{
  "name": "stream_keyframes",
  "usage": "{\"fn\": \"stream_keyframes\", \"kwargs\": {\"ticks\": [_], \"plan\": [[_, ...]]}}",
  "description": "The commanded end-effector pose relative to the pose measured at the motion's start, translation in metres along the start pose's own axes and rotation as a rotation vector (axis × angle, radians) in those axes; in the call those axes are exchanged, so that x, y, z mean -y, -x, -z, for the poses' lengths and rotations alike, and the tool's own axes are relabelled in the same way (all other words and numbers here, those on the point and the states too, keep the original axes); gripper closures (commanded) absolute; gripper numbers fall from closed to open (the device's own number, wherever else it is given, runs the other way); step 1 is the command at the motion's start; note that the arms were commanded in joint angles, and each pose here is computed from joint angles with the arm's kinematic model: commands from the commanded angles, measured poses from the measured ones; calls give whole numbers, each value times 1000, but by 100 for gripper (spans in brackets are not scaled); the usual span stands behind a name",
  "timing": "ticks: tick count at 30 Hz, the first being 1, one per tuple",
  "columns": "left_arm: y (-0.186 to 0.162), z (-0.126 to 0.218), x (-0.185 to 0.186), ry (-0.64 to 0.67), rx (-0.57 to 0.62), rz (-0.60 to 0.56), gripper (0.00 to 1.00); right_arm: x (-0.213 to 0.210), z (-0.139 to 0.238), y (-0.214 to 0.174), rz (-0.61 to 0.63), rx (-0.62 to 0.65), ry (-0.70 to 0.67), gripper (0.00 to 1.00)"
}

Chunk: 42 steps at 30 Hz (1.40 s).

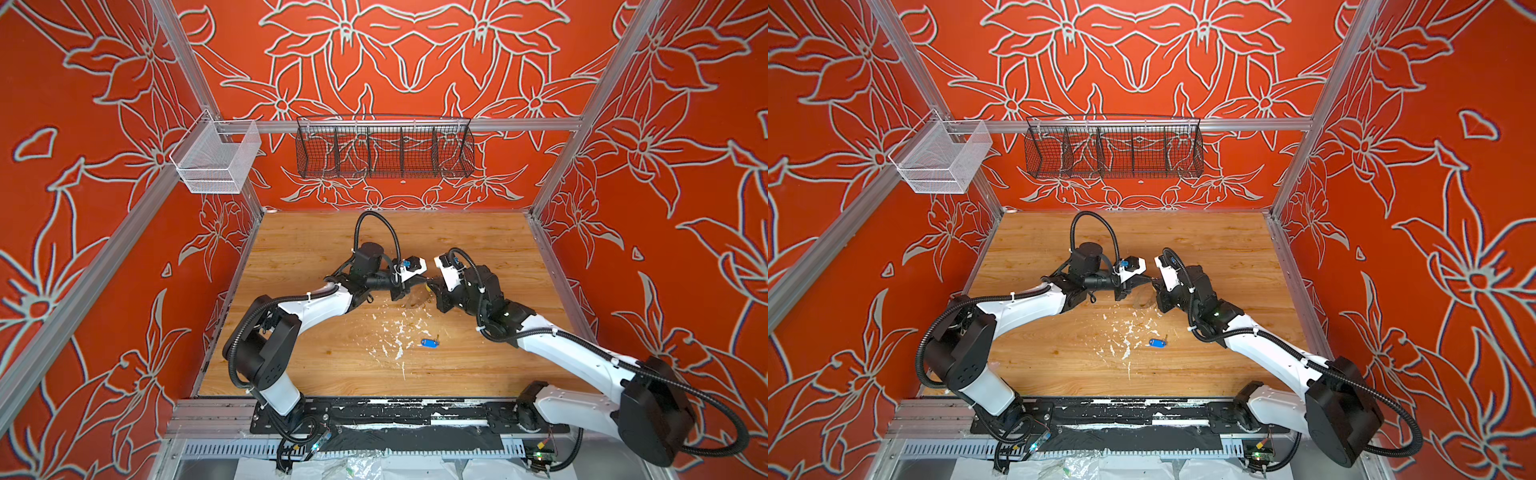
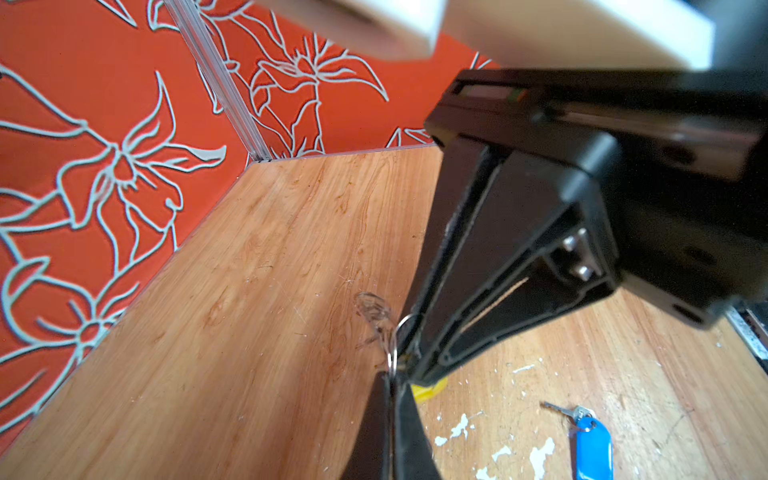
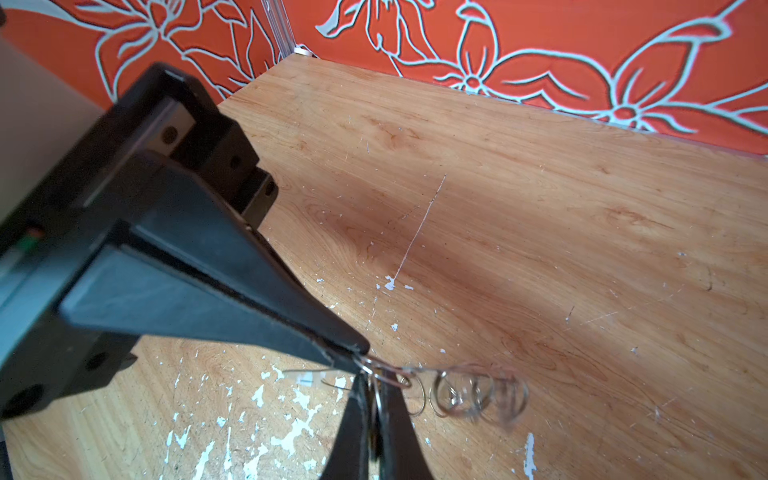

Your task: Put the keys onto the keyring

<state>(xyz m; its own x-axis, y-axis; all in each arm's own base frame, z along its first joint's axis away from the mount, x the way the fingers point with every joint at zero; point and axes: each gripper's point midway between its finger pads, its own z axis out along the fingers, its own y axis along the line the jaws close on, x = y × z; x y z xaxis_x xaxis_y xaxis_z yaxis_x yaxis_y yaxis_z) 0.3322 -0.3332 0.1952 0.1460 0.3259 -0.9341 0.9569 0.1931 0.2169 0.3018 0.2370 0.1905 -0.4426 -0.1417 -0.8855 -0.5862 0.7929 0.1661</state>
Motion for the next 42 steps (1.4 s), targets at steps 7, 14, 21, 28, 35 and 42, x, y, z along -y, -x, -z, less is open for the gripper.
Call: {"fn": "stream_keyframes", "kwargs": {"ticks": [7, 14, 21, 28, 35, 42], "plan": [[-3, 2, -10, 33, 61, 13, 100, 9, 1, 5, -96, 51, -12, 100], [-11, 3, -8, 42, 71, 10, 100, 24, -2, -15, -182, 25, -25, 100], [-21, 1, -6, 52, 79, 12, 100, 34, 0, -21, -218, 26, -66, 100], [-26, 0, -7, 68, 74, 32, 99, 24, -1, -18, -223, 39, 13, 100], [-16, 3, -9, 60, 58, 43, 82, 16, 11, -1, -170, 73, 36, 100], [-5, 5, -5, 39, 53, 38, 81, 9, 16, 13, -125, 84, 46, 100]]}}
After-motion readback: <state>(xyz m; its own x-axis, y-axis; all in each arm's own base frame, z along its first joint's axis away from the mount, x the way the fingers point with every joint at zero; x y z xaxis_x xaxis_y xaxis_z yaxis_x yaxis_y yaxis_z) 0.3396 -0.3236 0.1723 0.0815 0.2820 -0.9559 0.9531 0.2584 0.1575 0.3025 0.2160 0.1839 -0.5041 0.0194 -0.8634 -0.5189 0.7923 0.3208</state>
